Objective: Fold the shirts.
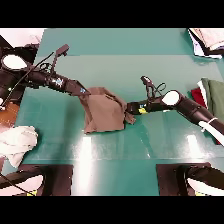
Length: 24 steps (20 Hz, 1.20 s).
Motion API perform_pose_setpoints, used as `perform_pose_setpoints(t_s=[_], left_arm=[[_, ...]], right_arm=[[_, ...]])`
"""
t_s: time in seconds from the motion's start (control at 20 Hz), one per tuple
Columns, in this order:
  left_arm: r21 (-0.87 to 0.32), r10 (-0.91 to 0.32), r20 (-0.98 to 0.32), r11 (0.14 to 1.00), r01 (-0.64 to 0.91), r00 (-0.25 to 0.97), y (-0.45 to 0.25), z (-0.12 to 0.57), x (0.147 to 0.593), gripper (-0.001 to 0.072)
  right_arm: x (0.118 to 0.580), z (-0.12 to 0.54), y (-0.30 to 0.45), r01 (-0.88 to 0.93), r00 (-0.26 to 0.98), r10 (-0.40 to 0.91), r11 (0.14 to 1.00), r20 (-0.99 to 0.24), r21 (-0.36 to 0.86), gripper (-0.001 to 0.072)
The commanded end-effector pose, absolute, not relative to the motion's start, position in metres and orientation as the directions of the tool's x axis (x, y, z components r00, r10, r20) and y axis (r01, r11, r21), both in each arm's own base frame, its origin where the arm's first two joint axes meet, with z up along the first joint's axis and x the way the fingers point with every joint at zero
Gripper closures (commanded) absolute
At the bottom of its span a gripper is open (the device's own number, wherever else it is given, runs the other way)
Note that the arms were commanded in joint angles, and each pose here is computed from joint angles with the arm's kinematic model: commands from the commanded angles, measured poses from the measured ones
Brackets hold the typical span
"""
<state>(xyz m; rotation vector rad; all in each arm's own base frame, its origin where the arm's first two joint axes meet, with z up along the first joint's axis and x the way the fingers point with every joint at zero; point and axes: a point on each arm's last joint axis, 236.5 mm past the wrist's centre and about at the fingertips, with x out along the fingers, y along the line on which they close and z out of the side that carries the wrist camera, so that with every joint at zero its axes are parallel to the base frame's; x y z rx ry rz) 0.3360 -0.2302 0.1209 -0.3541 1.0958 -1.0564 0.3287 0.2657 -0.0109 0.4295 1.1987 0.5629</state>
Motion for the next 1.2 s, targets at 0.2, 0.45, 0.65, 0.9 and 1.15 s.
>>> perform_pose_setpoints(t_s=[0.2,0.45,0.65,0.9,1.15], left_arm=[[-0.626,-0.827,-0.545,0.509,0.591,0.135,-0.189,0.201,0.349,0.0679],[-0.458,-0.811,-0.499,0.545,0.702,0.304,-0.175,0.308,0.349,0.068],[-0.26,-0.803,-0.401,0.562,0.785,0.441,-0.177,0.401,0.308,0.068],[-0.026,-0.795,-0.248,0.577,0.817,0.553,-0.181,0.467,0.241,0.068],[-0.098,-0.696,-0.383,0.685,0.722,0.608,-0.155,0.405,0.294,0.0679]], right_arm=[[0.374,0.118,0.178,-0.283,0.489,0.522,0.853,-0.699,0.439,0.0692],[0.364,0.273,0.1,-0.269,0.765,0.422,0.896,-0.486,0.353,0.0692],[0.311,0.384,0.086,-0.318,0.884,0.384,0.912,-0.267,0.26,0.0693],[0.27,0.451,0.09,-0.367,0.906,0.394,0.913,-0.151,0.18,0.0693],[0.312,0.412,0.098,-0.345,0.826,0.433,0.894,-0.361,0.284,0.0693]])
